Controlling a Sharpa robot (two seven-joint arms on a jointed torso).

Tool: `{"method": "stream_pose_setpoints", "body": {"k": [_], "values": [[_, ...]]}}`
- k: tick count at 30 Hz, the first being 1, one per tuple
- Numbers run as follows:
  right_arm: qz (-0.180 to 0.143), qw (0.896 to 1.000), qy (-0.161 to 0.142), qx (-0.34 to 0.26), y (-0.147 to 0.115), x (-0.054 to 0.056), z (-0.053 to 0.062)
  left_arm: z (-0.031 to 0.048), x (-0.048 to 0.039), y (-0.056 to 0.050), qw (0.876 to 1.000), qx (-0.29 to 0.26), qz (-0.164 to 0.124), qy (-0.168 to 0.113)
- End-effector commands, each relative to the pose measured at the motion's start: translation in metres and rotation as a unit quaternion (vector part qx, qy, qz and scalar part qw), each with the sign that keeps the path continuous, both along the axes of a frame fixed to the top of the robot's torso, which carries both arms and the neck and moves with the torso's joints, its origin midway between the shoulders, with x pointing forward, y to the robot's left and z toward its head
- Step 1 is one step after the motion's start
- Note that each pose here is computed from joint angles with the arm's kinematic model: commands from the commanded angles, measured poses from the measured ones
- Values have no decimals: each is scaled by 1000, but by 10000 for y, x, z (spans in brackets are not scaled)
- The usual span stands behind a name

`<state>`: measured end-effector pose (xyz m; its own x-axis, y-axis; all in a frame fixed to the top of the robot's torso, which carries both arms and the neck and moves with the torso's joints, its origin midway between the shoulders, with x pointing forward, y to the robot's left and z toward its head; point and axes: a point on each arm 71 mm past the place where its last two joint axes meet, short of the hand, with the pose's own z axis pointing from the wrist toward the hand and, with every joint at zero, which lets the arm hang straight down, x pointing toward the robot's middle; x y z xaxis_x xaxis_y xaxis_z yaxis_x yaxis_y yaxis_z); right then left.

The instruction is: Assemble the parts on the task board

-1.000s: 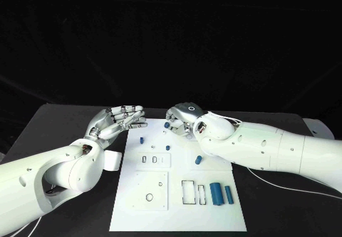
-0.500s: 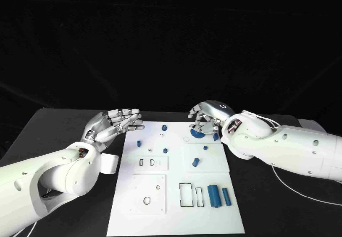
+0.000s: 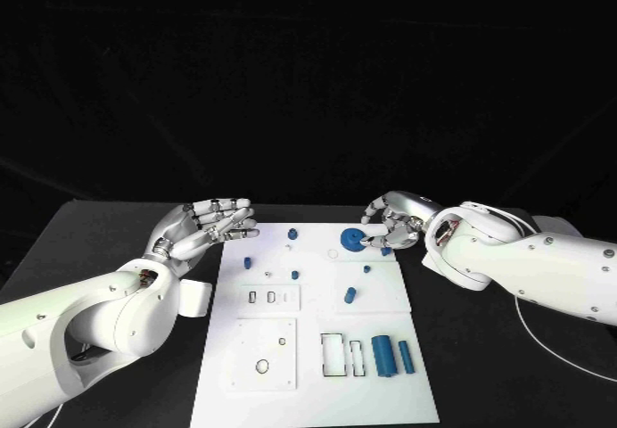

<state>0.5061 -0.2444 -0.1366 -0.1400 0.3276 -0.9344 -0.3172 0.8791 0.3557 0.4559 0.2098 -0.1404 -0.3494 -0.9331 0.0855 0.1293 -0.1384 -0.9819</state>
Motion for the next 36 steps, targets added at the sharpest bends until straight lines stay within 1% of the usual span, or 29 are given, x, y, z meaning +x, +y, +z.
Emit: {"method": "stream_pose_setpoints", "body": {"k": [1,9,20,28,36], "values": [[-5,999,43,-11,13,23,-89,18,-11,-26,1000,-4,-12,-5],[-9,999,42,-16,77,87,-143,16,-8,-25,1000,-4,-12,-5],[-19,999,31,-17,122,151,-150,15,-7,-26,1000,-4,-13,-4],[-23,999,20,-21,128,172,-140,14,-6,-22,1000,-4,-13,-3],[-19,999,16,-28,180,179,-143,13,-5,-27,1000,-4,-15,-3]]}}
